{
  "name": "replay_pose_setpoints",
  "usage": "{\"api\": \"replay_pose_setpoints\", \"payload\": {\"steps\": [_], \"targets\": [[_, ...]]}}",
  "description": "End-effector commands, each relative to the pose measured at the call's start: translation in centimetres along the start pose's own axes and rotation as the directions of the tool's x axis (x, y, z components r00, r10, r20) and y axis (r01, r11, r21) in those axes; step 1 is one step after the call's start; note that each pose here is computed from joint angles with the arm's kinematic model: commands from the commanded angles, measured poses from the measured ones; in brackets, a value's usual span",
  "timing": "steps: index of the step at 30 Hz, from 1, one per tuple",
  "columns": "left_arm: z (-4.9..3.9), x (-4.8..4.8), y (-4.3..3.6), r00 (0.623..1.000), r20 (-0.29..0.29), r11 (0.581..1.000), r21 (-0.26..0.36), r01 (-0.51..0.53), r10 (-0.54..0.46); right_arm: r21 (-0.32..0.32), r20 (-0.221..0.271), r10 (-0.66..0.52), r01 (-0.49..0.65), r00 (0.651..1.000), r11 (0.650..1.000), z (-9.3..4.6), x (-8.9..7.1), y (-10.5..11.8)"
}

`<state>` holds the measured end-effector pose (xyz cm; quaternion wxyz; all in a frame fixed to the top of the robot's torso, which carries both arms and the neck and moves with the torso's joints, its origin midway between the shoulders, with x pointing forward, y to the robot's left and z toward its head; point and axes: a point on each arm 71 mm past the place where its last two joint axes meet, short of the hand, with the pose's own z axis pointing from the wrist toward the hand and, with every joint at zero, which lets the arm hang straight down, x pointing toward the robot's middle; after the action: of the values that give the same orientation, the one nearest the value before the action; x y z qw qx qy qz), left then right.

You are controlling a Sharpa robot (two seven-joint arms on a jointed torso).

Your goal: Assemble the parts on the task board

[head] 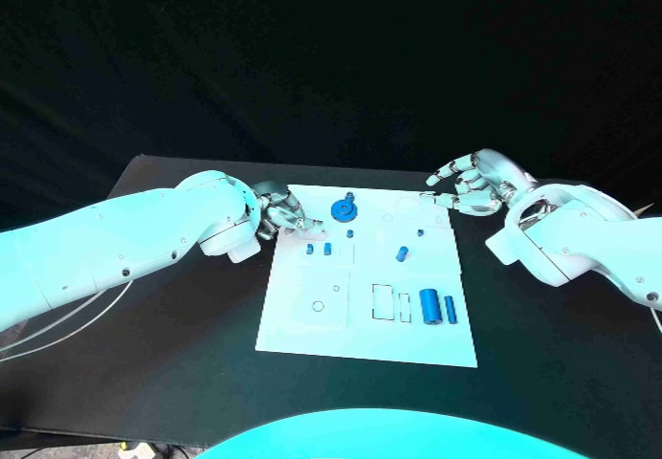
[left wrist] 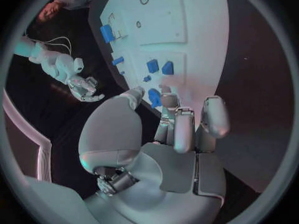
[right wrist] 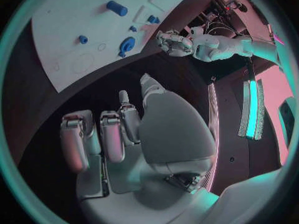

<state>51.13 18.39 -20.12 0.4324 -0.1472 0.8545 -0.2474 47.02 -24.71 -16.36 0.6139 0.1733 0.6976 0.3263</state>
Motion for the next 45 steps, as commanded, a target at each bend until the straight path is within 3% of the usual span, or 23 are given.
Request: {"api": "replay_pose_setpoints", "payload": {"steps": [1, 8, 17, 27, 45], "targets": [[-0.15, -0.16, -1.93, 0.997, 0.052, 0.983, 0.174, 0.049, -0.059, -0.015, 0.007, -0.004, 0.004, 1.000, 1.000, 0.0, -0.1, 0.0], [0.56, 1.06, -4.69, 0.988, 0.123, 0.938, 0.320, -0.132, 0.097, -0.022, 0.014, -0.003, 0.004, 1.000, 1.000, 0.1, -0.1, 0.0], [1.74, 2.32, -6.33, 0.936, 0.218, 0.859, 0.381, -0.343, 0.278, -0.028, 0.011, -0.001, 0.001, 1.000, 1.000, 0.2, 0.2, 0.1], [3.08, 3.27, -7.12, 0.889, 0.259, 0.806, 0.381, -0.453, 0.378, -0.031, 0.006, 0.001, -0.001, 1.000, 1.000, 0.2, 0.4, 0.3], [4.47, 4.37, -7.35, 0.853, 0.197, 0.782, 0.341, -0.521, 0.483, -0.032, 0.005, 0.003, -0.003, 1.000, 0.999, 0.2, 0.5, 0.4]]}}
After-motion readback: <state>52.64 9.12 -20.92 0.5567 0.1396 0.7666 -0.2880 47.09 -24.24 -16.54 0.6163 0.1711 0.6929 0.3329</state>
